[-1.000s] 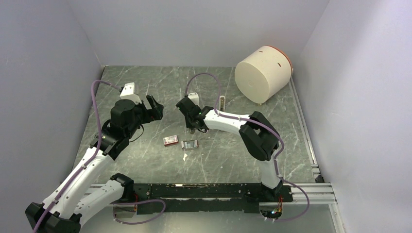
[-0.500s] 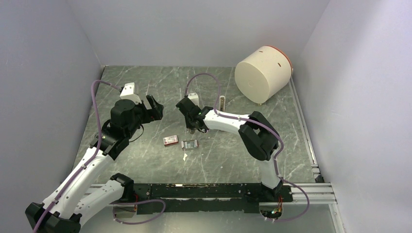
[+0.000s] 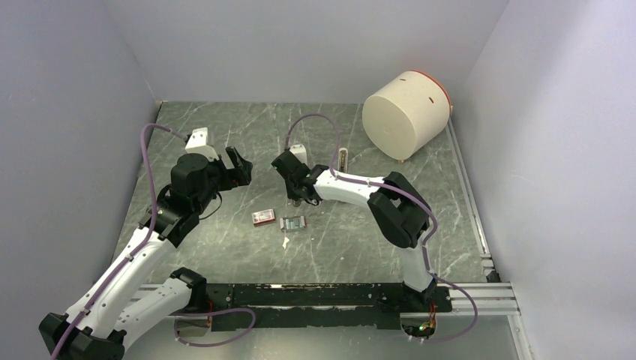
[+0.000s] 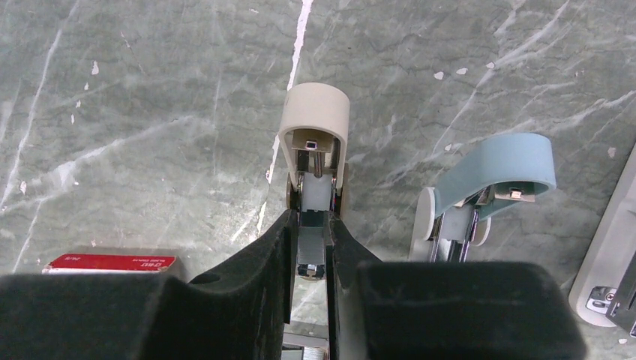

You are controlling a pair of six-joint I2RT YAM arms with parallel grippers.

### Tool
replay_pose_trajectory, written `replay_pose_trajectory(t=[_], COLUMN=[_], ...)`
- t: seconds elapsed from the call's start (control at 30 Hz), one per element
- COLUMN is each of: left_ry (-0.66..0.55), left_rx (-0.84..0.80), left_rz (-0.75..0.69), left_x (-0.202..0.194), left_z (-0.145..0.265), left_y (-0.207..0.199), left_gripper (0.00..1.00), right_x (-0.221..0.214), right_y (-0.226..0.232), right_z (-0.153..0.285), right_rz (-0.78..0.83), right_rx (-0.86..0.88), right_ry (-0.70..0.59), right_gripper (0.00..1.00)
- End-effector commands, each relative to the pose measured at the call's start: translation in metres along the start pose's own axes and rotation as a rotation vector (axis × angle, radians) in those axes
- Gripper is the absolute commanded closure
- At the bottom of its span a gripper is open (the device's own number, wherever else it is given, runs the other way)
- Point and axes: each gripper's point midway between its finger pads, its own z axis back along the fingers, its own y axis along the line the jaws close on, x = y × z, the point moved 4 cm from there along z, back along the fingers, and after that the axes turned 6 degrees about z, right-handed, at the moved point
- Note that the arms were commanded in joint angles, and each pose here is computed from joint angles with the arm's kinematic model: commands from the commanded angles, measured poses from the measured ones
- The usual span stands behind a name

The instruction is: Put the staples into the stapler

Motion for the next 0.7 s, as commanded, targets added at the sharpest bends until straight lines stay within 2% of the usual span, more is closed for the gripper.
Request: replay_pose_trajectory(t=[0.0, 0.67], left_ry=[-0.007, -0.006], left_rx=[-0.004, -0.004], left_rz=[0.005, 0.005], left_x=[0.0016, 0.0013], left_z=[-0.0001, 0.0008], left_y=[-0.0003, 0.0001], left_gripper=[0.05, 0.05], right_x=[-0.0022, -0.003], right_y=[-0.0018, -0.0066], right_z=[-0.0034, -0.0002], right_rz=[0.012, -0.016], right_rx=[-0.018, -0.055], right_ry=[0.015, 0.022], right_gripper=[0.79, 0.77])
